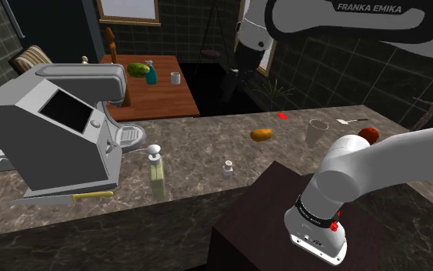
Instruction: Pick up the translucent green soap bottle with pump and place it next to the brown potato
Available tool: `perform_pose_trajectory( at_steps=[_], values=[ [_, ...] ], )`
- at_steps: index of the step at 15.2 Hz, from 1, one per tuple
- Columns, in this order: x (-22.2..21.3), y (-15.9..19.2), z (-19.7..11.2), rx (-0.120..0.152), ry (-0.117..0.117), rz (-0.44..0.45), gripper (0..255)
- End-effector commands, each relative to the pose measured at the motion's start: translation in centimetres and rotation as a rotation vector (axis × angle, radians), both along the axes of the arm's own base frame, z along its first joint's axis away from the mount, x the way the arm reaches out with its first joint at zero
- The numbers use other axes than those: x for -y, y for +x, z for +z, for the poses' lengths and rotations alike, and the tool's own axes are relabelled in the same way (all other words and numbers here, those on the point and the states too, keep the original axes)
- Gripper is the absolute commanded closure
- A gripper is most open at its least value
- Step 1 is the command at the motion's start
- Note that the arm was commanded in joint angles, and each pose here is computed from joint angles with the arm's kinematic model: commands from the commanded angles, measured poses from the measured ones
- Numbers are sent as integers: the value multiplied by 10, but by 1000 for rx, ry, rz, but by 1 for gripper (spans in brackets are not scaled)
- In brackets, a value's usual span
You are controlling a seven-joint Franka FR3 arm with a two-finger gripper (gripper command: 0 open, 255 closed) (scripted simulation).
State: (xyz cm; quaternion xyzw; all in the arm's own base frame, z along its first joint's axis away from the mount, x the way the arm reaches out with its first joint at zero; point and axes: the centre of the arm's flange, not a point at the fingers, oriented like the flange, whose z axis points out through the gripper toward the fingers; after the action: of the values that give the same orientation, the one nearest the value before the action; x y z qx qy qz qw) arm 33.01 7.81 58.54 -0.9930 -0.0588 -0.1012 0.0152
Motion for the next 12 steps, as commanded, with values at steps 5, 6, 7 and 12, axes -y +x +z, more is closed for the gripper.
perform_pose_trajectory(
  at_steps=[5,6,7,12],
  values=[
    [-54,20,-57,-5,-21,-34,0],
    [-63,24,-66,-6,-25,-40,0],
    [-72,28,-76,-7,-29,-45,0],
    [-117,47,-124,-13,-47,-72,0]
  ],
)
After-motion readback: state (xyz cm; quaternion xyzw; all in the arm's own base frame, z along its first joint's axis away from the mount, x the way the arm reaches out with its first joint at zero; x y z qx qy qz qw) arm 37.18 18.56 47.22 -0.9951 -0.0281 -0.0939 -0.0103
